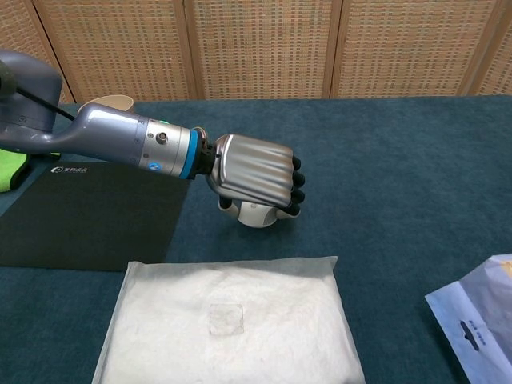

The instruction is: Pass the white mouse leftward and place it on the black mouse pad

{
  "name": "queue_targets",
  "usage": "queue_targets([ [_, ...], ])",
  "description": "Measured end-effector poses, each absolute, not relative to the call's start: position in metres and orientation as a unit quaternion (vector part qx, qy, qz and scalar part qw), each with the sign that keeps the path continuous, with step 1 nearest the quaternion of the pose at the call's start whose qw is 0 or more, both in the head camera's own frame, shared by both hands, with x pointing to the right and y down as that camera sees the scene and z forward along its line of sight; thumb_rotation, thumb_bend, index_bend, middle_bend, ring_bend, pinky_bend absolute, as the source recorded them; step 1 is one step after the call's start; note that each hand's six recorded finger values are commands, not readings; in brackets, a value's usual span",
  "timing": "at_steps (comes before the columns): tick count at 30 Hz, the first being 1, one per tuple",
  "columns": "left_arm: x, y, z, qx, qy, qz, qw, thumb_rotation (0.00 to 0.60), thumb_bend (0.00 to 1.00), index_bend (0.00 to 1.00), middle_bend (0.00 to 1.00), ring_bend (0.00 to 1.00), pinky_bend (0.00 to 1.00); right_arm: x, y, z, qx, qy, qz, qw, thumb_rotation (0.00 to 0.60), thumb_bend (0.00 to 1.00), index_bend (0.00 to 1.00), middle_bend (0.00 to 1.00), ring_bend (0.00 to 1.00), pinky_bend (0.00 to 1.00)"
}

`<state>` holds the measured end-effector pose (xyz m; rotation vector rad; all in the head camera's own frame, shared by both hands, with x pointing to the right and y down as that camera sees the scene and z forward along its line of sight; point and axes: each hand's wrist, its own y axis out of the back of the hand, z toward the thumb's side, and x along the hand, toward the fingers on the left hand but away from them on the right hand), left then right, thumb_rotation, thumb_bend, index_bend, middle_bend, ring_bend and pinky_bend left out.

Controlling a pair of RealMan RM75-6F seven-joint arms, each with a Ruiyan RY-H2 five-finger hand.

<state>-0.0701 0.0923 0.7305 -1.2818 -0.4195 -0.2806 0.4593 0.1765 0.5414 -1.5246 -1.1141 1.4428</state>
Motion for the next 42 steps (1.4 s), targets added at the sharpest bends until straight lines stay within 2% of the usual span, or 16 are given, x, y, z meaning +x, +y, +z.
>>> queue_targets([
  [13, -0.118, 0.069, 0.708, -0.589, -0.163, -0.13, 0.781, 0.6, 0.23, 0.62, 0.43, 0.34, 0.38, 0.45, 0.18, 0.544, -0.603, -0.424, 0.561, 0.377, 0.6, 0.0, 0.0, 0.0, 0.0, 0.0],
  [16, -0.142, 0.066, 0.7, -0.591, -0.151, -0.13, 0.781, 0.6, 0.22, 0.62, 0.43, 0.34, 0.38, 0.448, 0.181, 0.543, -0.603, -0.423, 0.559, 0.38, 0.6, 0.0, 0.0, 0.0, 0.0, 0.0],
  [20, -0.201, 0.062, 0.689, -0.588, -0.145, -0.15, 0.782, 0.6, 0.22, 0.62, 0.43, 0.34, 0.38, 0.443, 0.182, 0.544, -0.607, -0.42, 0.556, 0.384, 0.6, 0.0, 0.0, 0.0, 0.0, 0.0],
  [26, -0.263, 0.077, 0.687, -0.598, -0.141, -0.186, 0.767, 0.6, 0.21, 0.62, 0.43, 0.34, 0.38, 0.432, 0.182, 0.543, -0.615, -0.413, 0.546, 0.392, 0.6, 0.0, 0.0, 0.0, 0.0, 0.0],
  [32, -0.3, 0.1, 0.693, -0.609, -0.147, -0.21, 0.75, 0.6, 0.2, 0.62, 0.43, 0.34, 0.38, 0.422, 0.183, 0.543, -0.621, -0.406, 0.538, 0.4, 0.6, 0.0, 0.0, 0.0, 0.0, 0.0],
  [42, -0.317, 0.101, 0.705, -0.609, -0.164, -0.246, 0.736, 0.6, 0.21, 0.62, 0.43, 0.34, 0.38, 0.42, 0.184, 0.544, -0.62, -0.405, 0.54, 0.4, 0.6, 0.0, 0.0, 0.0, 0.0, 0.0],
])
